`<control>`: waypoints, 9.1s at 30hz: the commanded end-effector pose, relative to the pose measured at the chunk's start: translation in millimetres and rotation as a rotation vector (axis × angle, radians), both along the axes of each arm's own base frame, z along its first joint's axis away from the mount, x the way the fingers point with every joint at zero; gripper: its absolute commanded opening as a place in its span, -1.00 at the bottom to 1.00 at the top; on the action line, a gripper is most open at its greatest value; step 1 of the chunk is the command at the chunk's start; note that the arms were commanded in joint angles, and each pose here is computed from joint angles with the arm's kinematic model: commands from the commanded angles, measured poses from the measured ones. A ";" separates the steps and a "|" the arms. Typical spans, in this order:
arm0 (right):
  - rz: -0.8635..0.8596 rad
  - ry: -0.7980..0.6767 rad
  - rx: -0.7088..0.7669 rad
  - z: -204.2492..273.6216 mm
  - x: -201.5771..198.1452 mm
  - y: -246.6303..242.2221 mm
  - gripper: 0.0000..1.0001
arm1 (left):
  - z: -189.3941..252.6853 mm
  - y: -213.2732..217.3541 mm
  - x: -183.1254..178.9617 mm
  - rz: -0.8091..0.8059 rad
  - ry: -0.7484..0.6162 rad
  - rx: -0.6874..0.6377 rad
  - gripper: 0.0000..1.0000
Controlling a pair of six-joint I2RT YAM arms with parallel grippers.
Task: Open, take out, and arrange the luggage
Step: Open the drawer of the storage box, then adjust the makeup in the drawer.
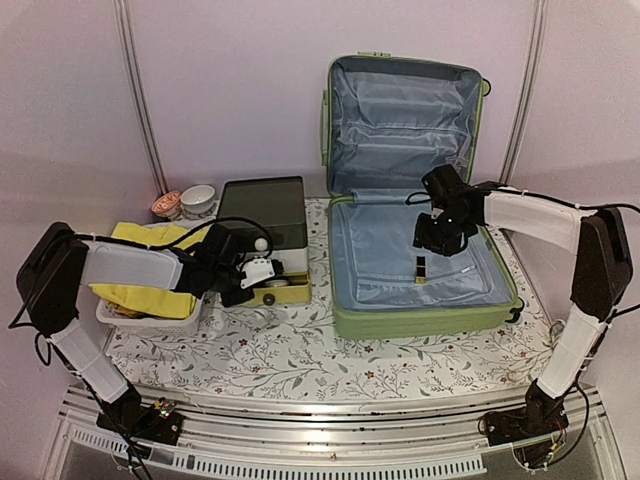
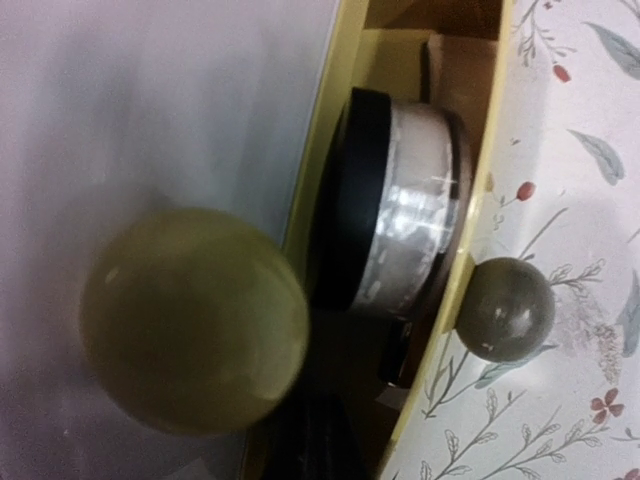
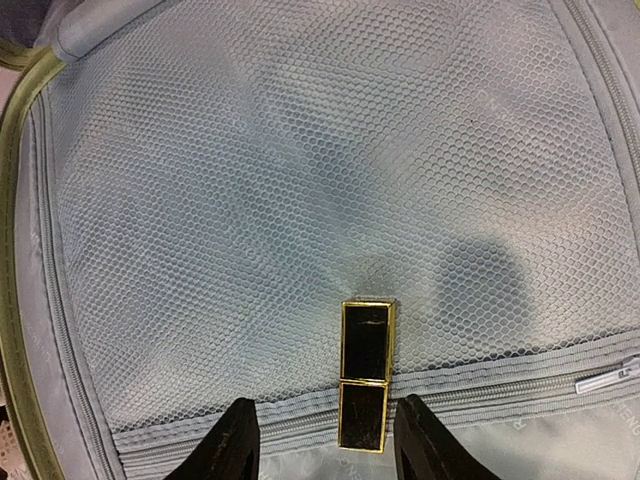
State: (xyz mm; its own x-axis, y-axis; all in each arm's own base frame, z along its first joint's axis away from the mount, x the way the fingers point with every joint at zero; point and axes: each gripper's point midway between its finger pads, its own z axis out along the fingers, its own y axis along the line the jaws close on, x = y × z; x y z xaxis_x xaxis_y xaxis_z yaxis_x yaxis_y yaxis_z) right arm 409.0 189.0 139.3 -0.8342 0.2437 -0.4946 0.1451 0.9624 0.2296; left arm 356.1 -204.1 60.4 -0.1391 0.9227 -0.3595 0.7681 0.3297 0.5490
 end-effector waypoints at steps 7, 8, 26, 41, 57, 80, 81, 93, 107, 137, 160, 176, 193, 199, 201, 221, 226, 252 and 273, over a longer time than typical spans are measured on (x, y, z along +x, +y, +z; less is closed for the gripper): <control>0.014 -0.042 0.023 14.1 3.6 1.2 -0.07 | -19.1 -6.4 -65.2 -0.154 0.315 -0.016 -1.00; 0.014 -0.043 0.024 14.3 3.6 1.1 -0.07 | -17.6 -7.0 -71.6 -0.168 0.339 -0.014 -1.00; 0.010 -0.043 0.019 13.8 -0.8 -2.3 -0.07 | 51.3 -30.1 -73.1 -0.160 0.173 -0.148 -0.91; 0.008 -0.040 0.020 10.7 -1.6 -2.6 -0.07 | 139.5 -37.6 -66.8 0.284 0.051 -0.800 -0.45; -0.010 -0.040 0.008 12.7 -8.6 -9.8 -0.09 | 69.9 -70.0 -46.0 0.528 0.291 -0.838 -1.00; -0.020 -0.035 -0.011 10.5 -12.4 -15.2 -0.10 | 20.5 -88.0 -42.8 0.534 0.361 -0.701 -1.00; -0.019 -0.033 -0.012 10.0 -12.6 -15.2 -0.10 | 15.9 -85.7 -45.1 0.541 0.365 -0.689 -1.00; -0.018 -0.035 -0.004 11.3 -13.9 -14.5 -0.10 | -24.0 -73.7 -51.0 0.623 0.399 -0.587 -1.00; -0.017 -0.035 0.005 10.2 -14.0 -13.4 -0.10 | 58.4 -55.2 -66.6 0.655 0.275 -0.741 -0.42; -0.007 -0.046 0.024 16.0 -17.2 -12.3 -0.11 | 34.3 -53.2 -52.7 1.002 0.379 -0.976 0.97; 0.001 -0.054 0.002 16.1 -16.5 -14.6 -0.11 | 1.2 -42.6 -15.9 1.132 0.172 -0.748 0.63; 0.002 -0.055 0.012 16.6 -17.6 -13.8 -0.11 | -39.7 -17.1 -92.8 1.229 0.392 -0.562 0.42; 0.017 -0.050 0.009 11.7 -19.1 -13.0 -0.11 | 35.0 -38.3 -77.2 0.968 0.324 -0.652 0.53; 0.055 -0.038 -0.044 7.1 -14.8 -13.6 -0.11 | 90.1 -67.5 -74.4 0.524 0.262 -0.687 0.48; 0.056 -0.039 -0.055 8.3 -14.7 -15.1 -0.10 | 100.0 -68.5 -72.7 0.414 0.212 -0.654 0.26; 0.062 -0.062 -0.034 19.8 -19.1 -15.1 -0.09 | 48.2 -21.9 -17.5 0.039 0.021 -0.158 -1.00; 0.066 -0.066 -0.026 22.4 -19.9 -14.4 -0.09 | 21.9 -18.9 -6.5 0.000 0.117 -0.094 -1.00; 0.062 -0.065 -0.025 21.5 -21.4 -15.3 -0.09 | -19.1 -27.0 -112.3 -0.367 0.669 -0.007 -1.00; 0.060 -0.067 -0.007 23.2 -21.1 -12.8 -0.08 | 46.2 -43.6 -127.2 -0.315 0.462 -0.159 0.43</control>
State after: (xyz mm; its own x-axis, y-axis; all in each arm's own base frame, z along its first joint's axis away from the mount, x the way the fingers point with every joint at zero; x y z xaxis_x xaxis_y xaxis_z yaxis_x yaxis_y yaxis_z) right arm 386.8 177.5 154.7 -0.8224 0.1724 -0.5422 0.0650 0.9752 0.2115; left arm 240.4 -244.0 93.2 -0.0038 0.9155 -0.4023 0.9904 0.0590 0.1249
